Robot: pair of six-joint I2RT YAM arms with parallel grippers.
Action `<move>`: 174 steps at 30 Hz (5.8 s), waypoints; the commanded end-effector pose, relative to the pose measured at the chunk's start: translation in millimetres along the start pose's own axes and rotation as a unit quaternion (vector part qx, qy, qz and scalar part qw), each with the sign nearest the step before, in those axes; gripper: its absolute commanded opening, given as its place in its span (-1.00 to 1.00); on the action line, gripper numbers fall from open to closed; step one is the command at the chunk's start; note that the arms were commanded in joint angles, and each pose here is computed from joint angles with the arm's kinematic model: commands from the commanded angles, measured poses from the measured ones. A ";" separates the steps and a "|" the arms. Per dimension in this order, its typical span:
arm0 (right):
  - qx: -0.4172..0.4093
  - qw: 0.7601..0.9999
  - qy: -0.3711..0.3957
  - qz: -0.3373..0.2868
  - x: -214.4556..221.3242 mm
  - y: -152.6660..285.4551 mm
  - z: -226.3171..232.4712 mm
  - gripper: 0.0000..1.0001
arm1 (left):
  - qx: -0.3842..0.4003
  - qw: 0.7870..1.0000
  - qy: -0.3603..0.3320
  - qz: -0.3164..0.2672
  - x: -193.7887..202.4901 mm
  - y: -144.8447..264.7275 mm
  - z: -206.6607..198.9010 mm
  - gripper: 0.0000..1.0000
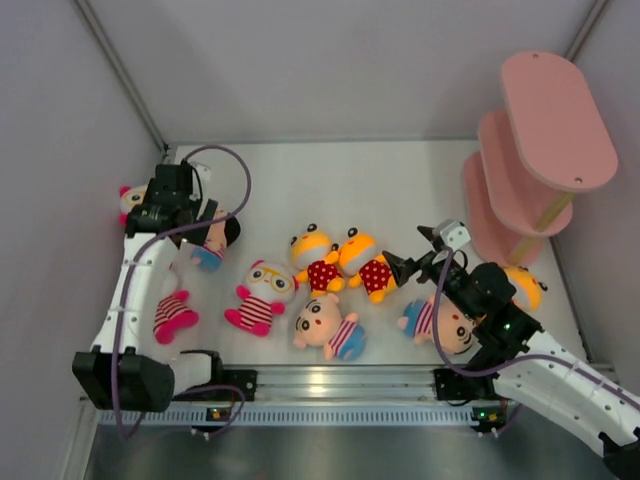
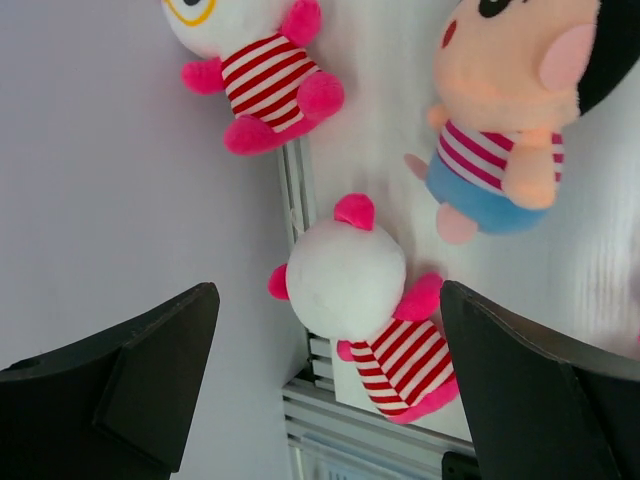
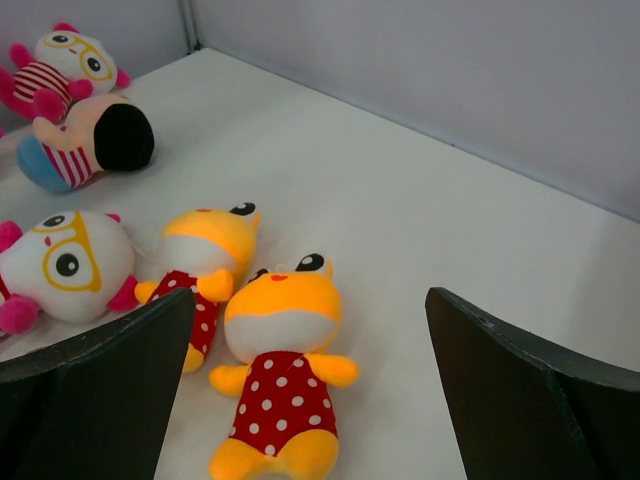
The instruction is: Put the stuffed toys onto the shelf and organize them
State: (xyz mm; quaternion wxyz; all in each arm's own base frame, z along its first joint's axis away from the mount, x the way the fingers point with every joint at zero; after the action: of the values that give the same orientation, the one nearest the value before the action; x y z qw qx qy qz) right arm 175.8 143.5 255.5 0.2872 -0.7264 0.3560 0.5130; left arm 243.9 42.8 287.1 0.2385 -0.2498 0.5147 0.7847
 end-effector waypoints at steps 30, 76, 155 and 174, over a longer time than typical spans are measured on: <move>-0.024 0.999 0.019 -0.016 -13.0 -13.0 4.3 0.99 | -0.066 0.961 0.100 0.251 1.8 -216.5 89.5 0.45; -0.044 0.998 0.039 -0.020 -20.0 -16.8 6.0 0.99 | 0.109 0.965 0.186 0.147 -19.6 -191.6 103.0 -1.00; -0.281 0.943 0.068 -0.163 -172.6 -212.6 128.3 0.97 | 0.575 0.787 0.174 -0.142 -87.6 153.0 -26.1 -1.00; -0.351 0.924 0.005 -0.152 -172.9 -232.6 158.8 -0.23 | 0.589 0.777 0.163 -0.150 -87.5 161.8 -26.2 -1.00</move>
State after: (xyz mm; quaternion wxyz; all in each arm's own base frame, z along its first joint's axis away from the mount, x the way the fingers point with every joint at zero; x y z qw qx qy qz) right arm 249.2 436.8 361.3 0.0849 -0.8256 0.0752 0.5527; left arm 221.8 -44.4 426.5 0.3180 -0.2683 0.8744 0.2495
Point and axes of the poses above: each gripper's point midway between its finger pads, its own y axis back along the fingers, its own z axis along the line the jaws close on, x = y × z, the point moved 7 cm from there along y, back along the fingers, and after that the axes turned 15 degrees about y, right-handed, at the moved point
